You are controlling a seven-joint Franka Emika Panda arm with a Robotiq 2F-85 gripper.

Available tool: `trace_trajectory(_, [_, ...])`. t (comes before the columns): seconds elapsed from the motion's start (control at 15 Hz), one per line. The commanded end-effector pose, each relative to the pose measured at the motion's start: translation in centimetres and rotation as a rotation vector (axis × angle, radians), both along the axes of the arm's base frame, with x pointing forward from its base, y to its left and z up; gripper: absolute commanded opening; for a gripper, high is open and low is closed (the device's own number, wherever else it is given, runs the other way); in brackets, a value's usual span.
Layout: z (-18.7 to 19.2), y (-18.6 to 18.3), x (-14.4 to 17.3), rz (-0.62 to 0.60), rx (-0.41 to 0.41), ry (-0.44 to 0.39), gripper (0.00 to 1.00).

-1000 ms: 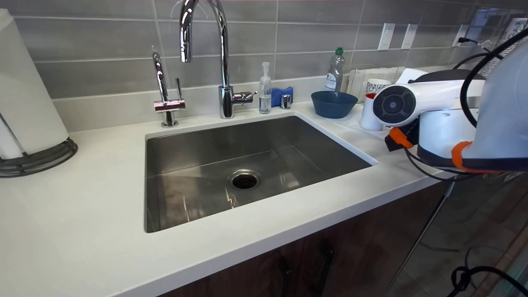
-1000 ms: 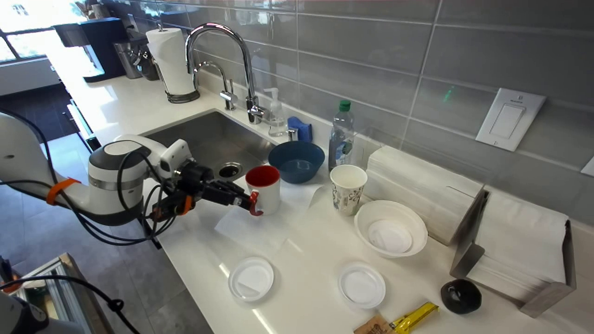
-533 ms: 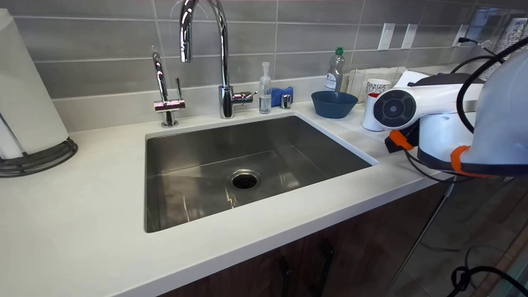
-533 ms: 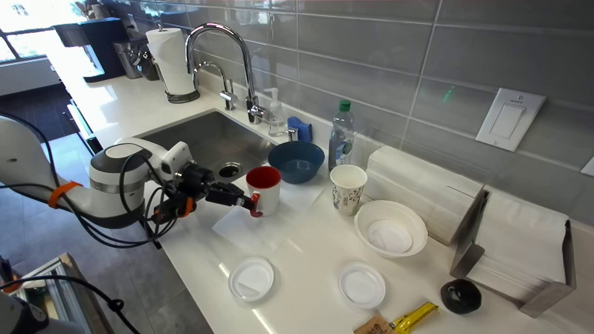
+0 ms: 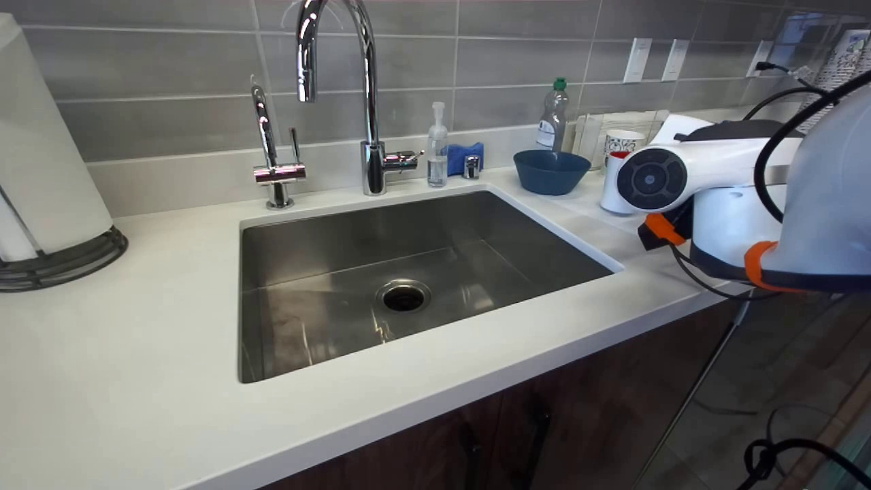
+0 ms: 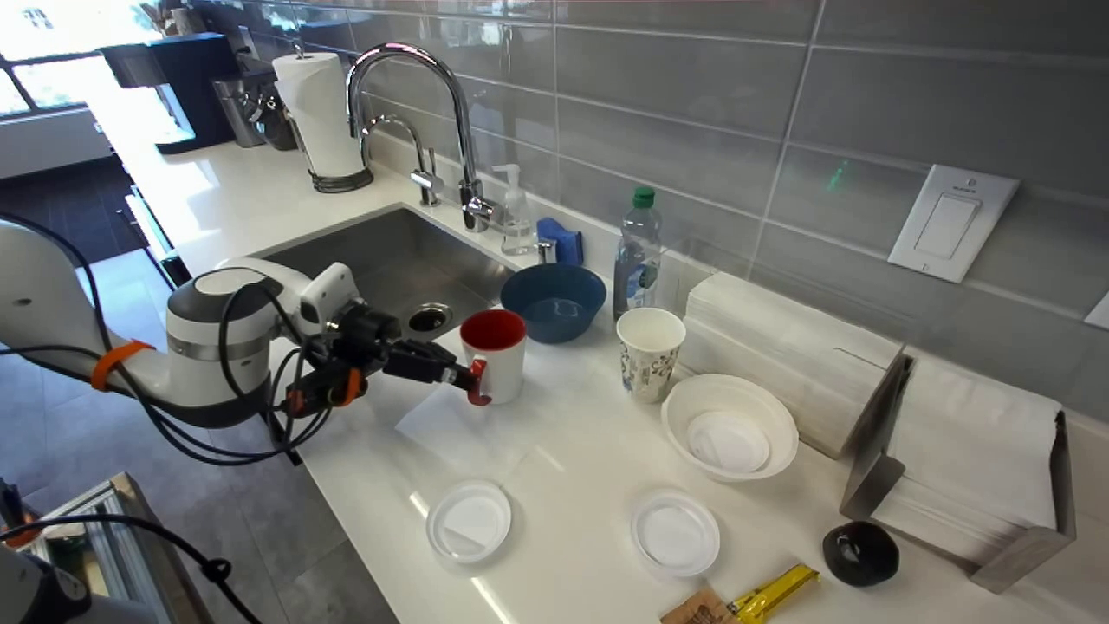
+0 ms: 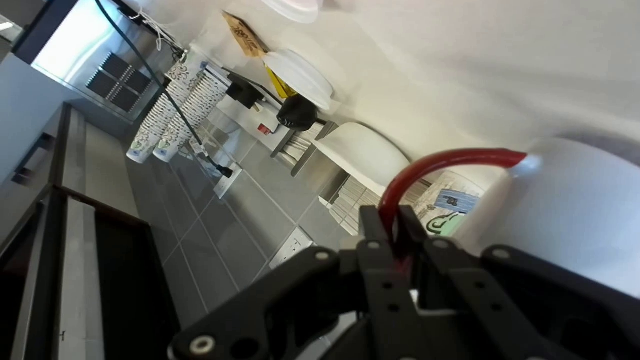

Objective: Pour the content in the red cup into the blue bowl

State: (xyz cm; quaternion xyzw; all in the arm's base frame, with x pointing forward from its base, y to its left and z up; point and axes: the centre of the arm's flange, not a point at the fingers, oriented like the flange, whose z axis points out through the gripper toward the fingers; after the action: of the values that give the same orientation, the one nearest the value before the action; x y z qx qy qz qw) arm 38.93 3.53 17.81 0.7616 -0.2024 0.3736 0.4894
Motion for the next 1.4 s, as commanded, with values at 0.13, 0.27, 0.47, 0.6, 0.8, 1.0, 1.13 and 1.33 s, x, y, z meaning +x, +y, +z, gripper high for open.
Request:
trace_trajectory(0.13, [3.2, -0.2, 0.0, -0.008, -0.062, -0.043, 0.03])
trace_trajectory(0.27, [4.5, -0.3, 0.0, -0.013, -0.056, -0.032, 0.03])
trace_trajectory(0.47, [7.6, -1.0, 0.8, -0.011, -0.076, 0.003, 0.03])
trace_trajectory(0.6, [10.0, -1.5, 1.8, 0.001, -0.093, 0.032, 0.03])
trace_trajectory(0.8, [13.2, -2.2, 3.3, 0.056, -0.112, 0.103, 0.03])
trace_trajectory(1.0, [15.4, -2.8, 4.6, 0.101, -0.128, 0.194, 0.03])
trace_trajectory(1.13, [16.4, -3.3, 5.7, 0.117, -0.138, 0.244, 0.03])
trace_trajectory(1.33, [17.3, -4.2, 7.6, 0.127, -0.124, 0.318, 0.03])
